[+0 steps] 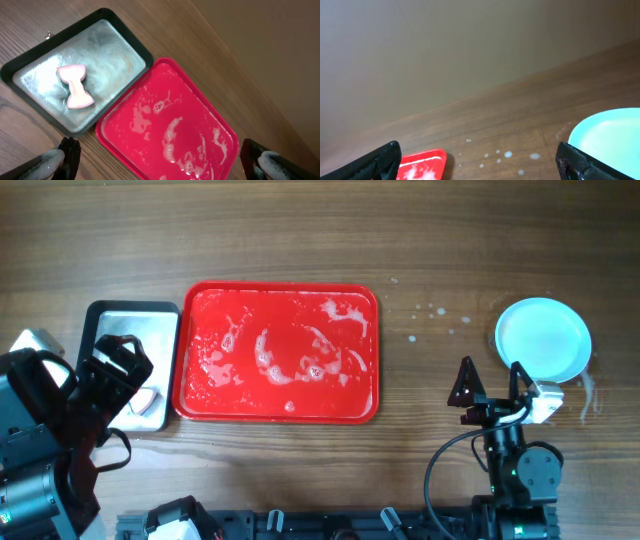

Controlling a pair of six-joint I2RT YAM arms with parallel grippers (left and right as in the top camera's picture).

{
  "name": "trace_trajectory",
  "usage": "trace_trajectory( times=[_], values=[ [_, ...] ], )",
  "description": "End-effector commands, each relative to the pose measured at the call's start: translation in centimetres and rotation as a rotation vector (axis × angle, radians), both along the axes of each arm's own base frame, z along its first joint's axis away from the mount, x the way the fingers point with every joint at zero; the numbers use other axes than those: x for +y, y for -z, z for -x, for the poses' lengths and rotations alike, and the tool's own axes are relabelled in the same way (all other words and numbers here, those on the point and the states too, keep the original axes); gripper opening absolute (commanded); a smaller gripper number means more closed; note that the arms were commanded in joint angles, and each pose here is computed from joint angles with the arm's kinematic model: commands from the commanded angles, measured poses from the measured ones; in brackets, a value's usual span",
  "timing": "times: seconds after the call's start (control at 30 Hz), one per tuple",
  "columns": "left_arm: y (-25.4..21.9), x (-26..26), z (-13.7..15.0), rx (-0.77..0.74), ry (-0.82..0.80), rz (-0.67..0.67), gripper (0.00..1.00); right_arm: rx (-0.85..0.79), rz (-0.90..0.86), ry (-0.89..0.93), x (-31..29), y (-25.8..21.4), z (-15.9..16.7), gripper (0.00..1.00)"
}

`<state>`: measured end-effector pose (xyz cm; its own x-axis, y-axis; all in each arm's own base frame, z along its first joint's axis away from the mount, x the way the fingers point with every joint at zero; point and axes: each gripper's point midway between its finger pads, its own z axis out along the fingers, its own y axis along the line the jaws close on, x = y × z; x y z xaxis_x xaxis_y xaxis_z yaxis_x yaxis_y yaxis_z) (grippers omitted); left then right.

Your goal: Clean dirty plates on tray and stack at the side

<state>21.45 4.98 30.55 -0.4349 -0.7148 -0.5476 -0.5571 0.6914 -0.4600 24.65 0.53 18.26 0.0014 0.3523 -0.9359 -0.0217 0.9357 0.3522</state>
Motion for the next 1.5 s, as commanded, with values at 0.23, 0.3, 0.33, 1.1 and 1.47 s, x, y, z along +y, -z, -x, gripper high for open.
trace_trajectory(
  times=[0.23, 0.3, 0.33, 1.1, 1.47],
  values=[
    [-0.4, -0.2, -0.1, -0.015, 0.007, 0.011, 1.00, -0.004, 0.061, 0.002, 0.1, 0.5, 0.0, 1.00],
    [-0.4, -0.2, -0.1, -0.015, 0.007, 0.011, 1.00, -0.004, 0.061, 0.002, 0.1, 0.5, 0.0, 1.00],
    [-0.4, -0.2, -0.1, -0.015, 0.007, 0.011, 1.00, -0.004, 0.061, 0.002, 0.1, 0.5, 0.0, 1.00],
    [-1.2, -1.9, -0.2, -0.438, 0.079, -0.155, 1.00, -0.004, 0.061, 0.002, 0.1, 0.5, 0.0, 1.00],
    [6.7, -4.2, -2.3, -0.825, 0.172, -0.197, 1.00, -0.004, 0.060, 0.002, 0.1, 0.5, 0.0, 1.00]
  ],
)
